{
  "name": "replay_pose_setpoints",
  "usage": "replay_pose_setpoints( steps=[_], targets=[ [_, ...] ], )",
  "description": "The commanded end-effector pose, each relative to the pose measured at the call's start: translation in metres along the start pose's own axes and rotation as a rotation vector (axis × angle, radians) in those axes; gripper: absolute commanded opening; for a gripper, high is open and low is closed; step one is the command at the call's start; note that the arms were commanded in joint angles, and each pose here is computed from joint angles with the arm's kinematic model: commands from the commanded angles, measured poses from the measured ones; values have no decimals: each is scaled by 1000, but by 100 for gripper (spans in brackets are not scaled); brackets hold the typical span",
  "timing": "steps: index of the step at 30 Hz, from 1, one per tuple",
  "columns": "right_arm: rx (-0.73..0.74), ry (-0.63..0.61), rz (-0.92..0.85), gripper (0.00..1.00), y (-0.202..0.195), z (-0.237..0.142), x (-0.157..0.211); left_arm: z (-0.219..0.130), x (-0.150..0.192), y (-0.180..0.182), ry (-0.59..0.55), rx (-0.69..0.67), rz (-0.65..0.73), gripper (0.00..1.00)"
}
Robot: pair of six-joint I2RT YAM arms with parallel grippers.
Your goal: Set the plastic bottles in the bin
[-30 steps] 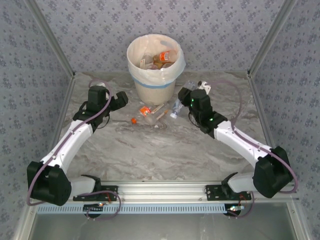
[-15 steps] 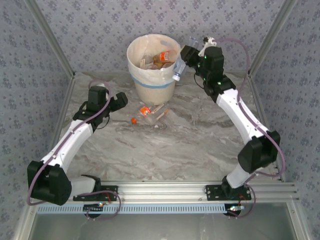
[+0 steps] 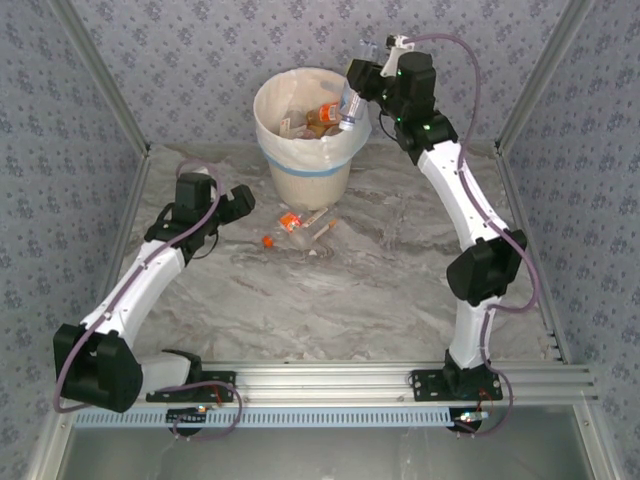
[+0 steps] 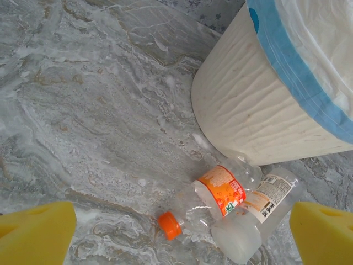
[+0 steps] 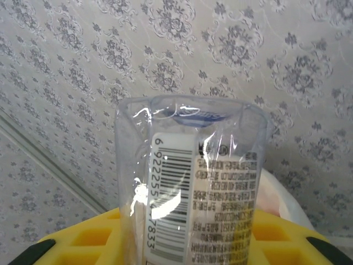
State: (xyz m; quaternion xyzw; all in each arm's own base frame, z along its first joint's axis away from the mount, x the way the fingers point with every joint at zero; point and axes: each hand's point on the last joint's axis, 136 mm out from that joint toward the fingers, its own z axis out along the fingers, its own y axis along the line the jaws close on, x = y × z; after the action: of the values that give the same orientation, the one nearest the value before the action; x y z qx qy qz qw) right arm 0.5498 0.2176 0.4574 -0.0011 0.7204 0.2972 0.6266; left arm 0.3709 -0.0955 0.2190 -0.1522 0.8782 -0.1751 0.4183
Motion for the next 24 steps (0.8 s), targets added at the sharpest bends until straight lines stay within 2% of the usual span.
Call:
replay_pose_setpoints(
  steps=[1,8,13,24],
  targets=[
    [70,26,-150,34,-14,10,4,-11,-1,4,-8,0,-8,100],
    [141,113,-258,35,-28,30,25,-13,3,7,-4,-7,-12,100],
    [129,102,-266,35,-21,38,28,-12,5,8,1,-8,-16,100],
    [-11,-23,-162,35,27,11,-29,-11,7,11,5,-17,-20,100]
  ],
)
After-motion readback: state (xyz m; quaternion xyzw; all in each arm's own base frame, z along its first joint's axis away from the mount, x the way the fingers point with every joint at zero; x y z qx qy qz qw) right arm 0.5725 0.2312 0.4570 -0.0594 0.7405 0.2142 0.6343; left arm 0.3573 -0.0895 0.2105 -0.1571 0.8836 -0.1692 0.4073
